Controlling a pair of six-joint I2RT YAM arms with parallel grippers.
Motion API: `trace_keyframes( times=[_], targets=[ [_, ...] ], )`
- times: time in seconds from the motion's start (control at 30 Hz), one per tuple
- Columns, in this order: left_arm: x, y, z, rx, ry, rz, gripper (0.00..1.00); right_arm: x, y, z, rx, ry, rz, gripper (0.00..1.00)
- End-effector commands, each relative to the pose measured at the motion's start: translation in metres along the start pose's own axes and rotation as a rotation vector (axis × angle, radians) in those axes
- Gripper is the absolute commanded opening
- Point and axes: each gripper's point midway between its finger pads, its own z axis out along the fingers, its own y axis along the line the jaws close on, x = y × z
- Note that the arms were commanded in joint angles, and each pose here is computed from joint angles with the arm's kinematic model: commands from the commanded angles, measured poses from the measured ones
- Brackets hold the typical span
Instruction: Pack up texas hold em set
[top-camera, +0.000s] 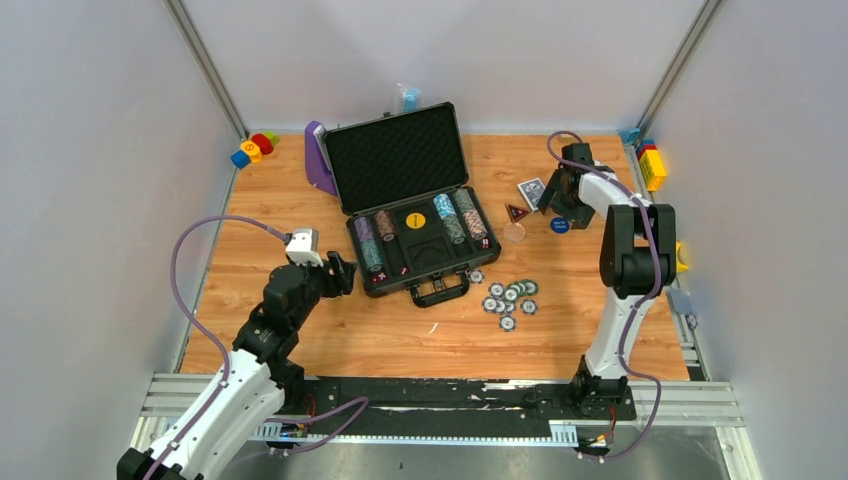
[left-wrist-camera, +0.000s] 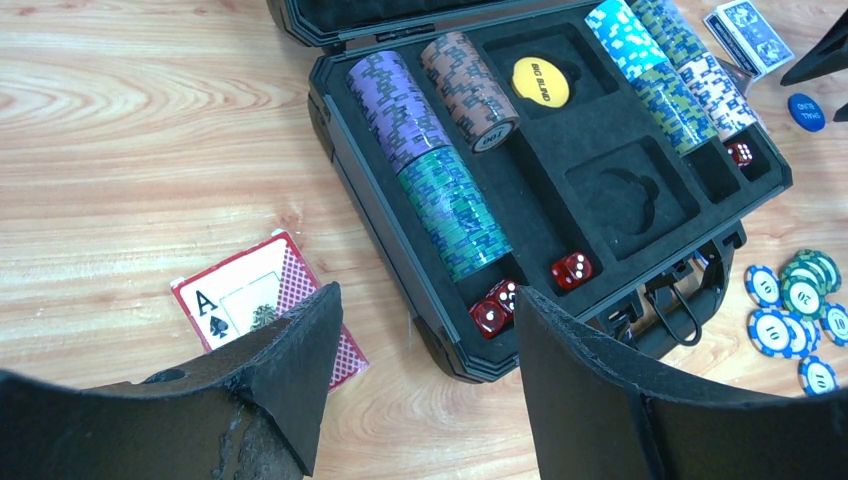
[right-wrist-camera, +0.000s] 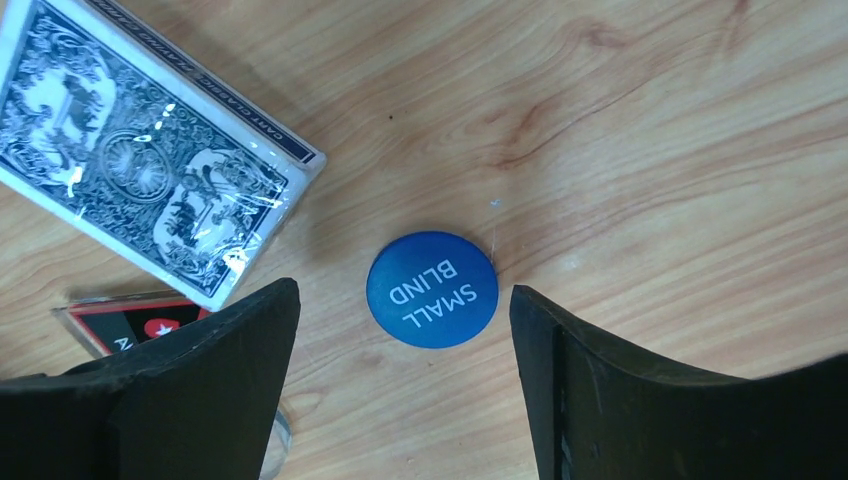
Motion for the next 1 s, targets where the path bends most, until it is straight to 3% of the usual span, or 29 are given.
trace_keyframes(
  times=[0.0,0.43,0.97],
  targets=[
    [-0.008,-0.001,0.000,0.000,-0.037,-0.010,0.72,-0.004,0.004,0.005,0.007,0.016,-0.003,0.78],
    [-0.008,0.000,0.000,-0.003,-0.037,-0.010,0.72,0.004,-0.012,0.011,0.027,0.079,0.018,0.67],
    [-0.008,-0.001,0.001,0.000,-0.037,-0.012,0.72,0.018,-0.009,0.017,0.013,0.171,-0.023,0.63]
  ],
)
